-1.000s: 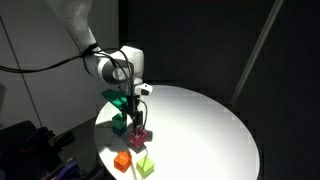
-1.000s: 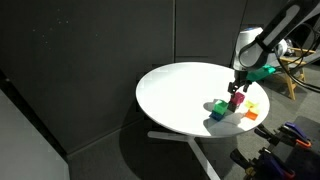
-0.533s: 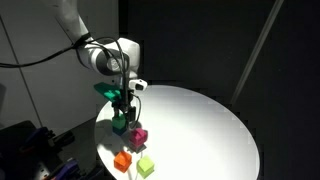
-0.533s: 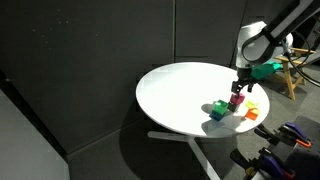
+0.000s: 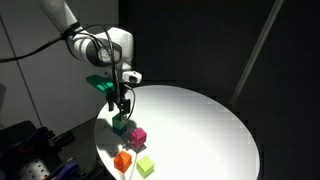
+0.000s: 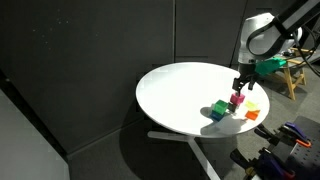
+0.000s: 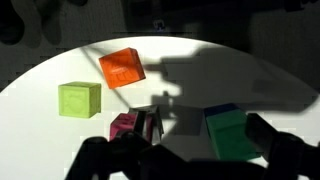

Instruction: Put the pink block on the grey block

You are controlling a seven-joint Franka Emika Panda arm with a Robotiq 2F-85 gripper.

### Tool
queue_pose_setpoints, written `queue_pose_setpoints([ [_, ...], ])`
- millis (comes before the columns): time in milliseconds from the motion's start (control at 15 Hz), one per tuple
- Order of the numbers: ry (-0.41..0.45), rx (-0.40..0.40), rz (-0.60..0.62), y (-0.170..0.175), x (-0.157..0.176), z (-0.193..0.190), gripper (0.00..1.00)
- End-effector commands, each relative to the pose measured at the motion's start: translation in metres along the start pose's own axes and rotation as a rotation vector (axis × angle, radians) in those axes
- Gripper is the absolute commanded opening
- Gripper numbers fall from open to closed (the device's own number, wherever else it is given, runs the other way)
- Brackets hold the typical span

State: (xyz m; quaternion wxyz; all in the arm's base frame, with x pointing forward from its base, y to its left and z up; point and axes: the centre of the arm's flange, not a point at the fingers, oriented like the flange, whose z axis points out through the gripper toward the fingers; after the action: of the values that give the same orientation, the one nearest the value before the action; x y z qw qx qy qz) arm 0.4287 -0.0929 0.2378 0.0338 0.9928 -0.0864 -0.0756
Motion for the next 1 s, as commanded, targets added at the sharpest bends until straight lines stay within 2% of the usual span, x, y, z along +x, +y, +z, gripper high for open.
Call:
queue_pose_setpoints([
  [0,0.039,0.034,-0.019,-0.0021,-0.0162,-0.0132,1.00],
  [133,0.049,0.030,-0.023,-0.0037,-0.0164,-0.0133,1.00],
  [200,0.022,0.014,-0.008,-0.0038,-0.0067,-0.0082,1.00],
  [933,0.031,0.015,-0.009,-0.0047,-0.0088,-0.0077,1.00],
])
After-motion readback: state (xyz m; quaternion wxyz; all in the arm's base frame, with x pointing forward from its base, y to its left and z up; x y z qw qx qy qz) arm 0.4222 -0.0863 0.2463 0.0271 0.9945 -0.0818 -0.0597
